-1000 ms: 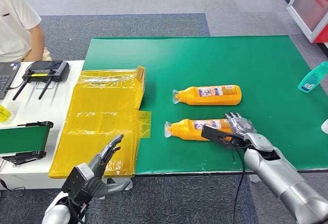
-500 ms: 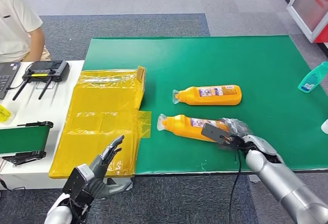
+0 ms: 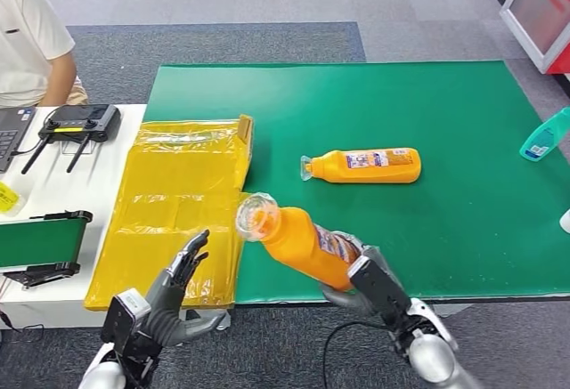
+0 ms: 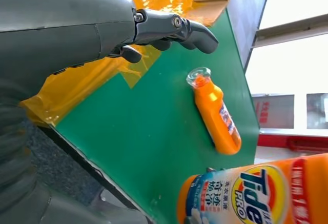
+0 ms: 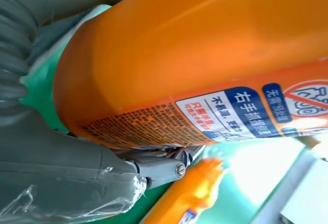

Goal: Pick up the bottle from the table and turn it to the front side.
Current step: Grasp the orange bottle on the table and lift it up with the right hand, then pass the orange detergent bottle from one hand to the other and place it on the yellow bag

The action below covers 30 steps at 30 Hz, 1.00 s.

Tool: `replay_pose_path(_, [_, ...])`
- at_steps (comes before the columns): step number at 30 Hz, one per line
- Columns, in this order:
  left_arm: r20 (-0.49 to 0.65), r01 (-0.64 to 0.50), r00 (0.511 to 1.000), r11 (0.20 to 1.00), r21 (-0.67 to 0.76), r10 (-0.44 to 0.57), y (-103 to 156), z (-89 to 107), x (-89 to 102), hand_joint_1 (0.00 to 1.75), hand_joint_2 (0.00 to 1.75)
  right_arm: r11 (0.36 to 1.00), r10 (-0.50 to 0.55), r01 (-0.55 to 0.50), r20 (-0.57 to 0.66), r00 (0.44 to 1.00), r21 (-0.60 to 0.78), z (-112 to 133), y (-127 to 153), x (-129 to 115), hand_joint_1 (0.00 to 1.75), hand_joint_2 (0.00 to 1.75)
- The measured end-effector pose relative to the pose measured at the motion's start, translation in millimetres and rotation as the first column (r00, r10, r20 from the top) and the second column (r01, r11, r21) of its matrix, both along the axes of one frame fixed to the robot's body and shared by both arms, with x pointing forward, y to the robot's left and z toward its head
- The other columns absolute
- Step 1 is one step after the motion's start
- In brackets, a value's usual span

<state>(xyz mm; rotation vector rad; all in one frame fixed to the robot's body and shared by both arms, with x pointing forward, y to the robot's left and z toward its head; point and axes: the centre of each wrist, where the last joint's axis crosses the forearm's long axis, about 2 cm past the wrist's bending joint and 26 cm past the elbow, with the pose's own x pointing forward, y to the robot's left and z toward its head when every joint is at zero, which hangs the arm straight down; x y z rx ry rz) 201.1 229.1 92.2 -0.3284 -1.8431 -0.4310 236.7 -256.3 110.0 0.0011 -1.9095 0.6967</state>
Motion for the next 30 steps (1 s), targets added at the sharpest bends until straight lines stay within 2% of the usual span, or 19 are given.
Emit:
replay_pose_path(5, [0.016,0.009,1.0,0.998,-0.064,-0.008,-11.2,11.5,3.5,0.0,1.75,0.993,-0.021,0.01,0.092,0.996,0.118,4.6,28.1,-26.1,1.75,1.75])
replay_pose_path(9, [0.021,0.021,1.0,0.997,-0.074,-0.019,-15.4,14.9,5.4,0.0,1.75,0.987,-0.017,0.0,0.108,0.994,0.16,6.3,34.5,-30.0,1.75,1.75])
replay_pose_path(13, [0.061,0.145,0.989,0.98,-0.137,-0.138,-48.8,29.6,9.9,0.0,1.75,0.959,0.021,-0.067,0.167,0.986,0.276,14.9,73.0,-42.2,1.75,1.75])
replay_pose_path(16, [0.081,0.212,0.976,0.961,-0.175,-0.201,-66.8,37.0,7.5,0.0,1.75,0.952,0.027,-0.084,0.196,0.98,0.293,17.8,88.0,-46.7,1.75,1.75])
replay_pose_path(22, [0.141,0.289,0.954,0.938,-0.194,-0.265,-87.4,49.6,4.6,0.0,1.75,0.944,0.064,-0.12,0.186,0.98,0.308,16.5,106.3,-54.3,1.75,1.75])
replay_pose_path(30, [0.216,0.279,0.946,0.946,-0.165,-0.241,-91.4,62.3,5.3,0.0,1.75,0.944,0.095,-0.127,0.115,0.989,0.305,3.2,114.9,-57.9,1.75,1.75])
